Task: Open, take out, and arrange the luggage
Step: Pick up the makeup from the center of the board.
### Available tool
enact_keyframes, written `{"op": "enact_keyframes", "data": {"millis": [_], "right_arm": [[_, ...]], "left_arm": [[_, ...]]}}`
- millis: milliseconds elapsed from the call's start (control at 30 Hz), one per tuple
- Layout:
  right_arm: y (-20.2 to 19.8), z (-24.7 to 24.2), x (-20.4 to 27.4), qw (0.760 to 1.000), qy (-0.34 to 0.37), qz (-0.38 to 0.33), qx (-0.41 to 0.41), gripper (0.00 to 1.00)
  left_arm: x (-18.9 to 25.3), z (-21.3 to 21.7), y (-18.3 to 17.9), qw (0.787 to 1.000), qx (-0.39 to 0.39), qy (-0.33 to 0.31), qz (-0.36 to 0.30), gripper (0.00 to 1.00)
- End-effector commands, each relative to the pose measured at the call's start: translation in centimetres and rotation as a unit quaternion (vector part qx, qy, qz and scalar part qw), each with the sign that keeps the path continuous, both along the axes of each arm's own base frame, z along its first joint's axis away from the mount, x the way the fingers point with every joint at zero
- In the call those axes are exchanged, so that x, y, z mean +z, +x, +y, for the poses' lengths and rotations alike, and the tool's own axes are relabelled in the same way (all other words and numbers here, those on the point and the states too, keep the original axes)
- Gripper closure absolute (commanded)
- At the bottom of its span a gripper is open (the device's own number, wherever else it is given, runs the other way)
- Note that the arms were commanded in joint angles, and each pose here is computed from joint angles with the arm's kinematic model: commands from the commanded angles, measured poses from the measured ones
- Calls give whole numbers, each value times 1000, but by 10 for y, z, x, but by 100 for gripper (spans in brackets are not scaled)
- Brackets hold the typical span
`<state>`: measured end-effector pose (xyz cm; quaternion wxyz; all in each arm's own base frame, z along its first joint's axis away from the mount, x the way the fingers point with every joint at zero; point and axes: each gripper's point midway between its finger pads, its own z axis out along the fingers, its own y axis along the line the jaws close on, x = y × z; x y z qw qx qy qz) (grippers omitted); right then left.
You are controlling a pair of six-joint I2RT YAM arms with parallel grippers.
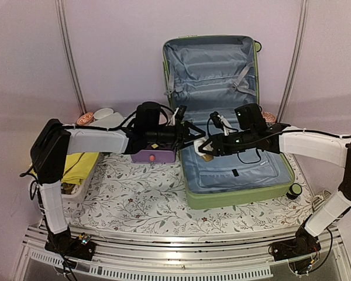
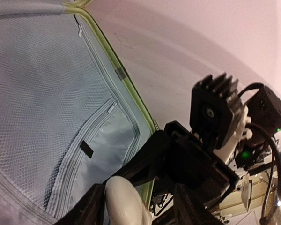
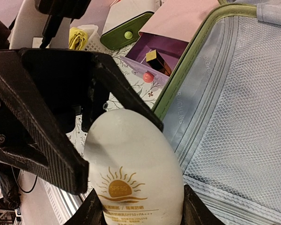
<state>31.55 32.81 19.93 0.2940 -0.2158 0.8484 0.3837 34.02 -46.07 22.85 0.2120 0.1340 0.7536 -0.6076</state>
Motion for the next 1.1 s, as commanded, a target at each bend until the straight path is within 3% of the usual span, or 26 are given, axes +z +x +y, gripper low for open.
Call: {"op": "enact_keyframes", "data": {"millis": [0, 233, 400, 633, 733, 900, 1067], "right_arm": [[3, 5, 12, 999, -5, -39, 0, 58], [1, -4, 11, 998, -18, -55, -12, 36], [-5, -12, 20, 997, -12, -76, -18, 19], [-8, -25, 23, 995, -22, -87, -38, 17], [-10, -31, 19, 995, -34, -79, -46, 16], [-13, -52, 11, 992, -69, -65, -80, 16], [-13, -95, -10, 984, -115, 1, -137, 16]], "left_arm": [[-14, -9, -3, 1000, -12, -9, 11, 56], [-18, -6, 7, 1000, 1, -10, 8, 70], [-18, -1, 15, 1000, 10, -12, 3, 73], [-23, 1, 20, 1000, 11, -6, -4, 76], [-30, 0, 21, 999, 12, 27, -24, 76], [-55, -7, 12, 987, -3, 146, -69, 56], [-67, -21, -5, 976, -33, 193, -97, 39]]}}
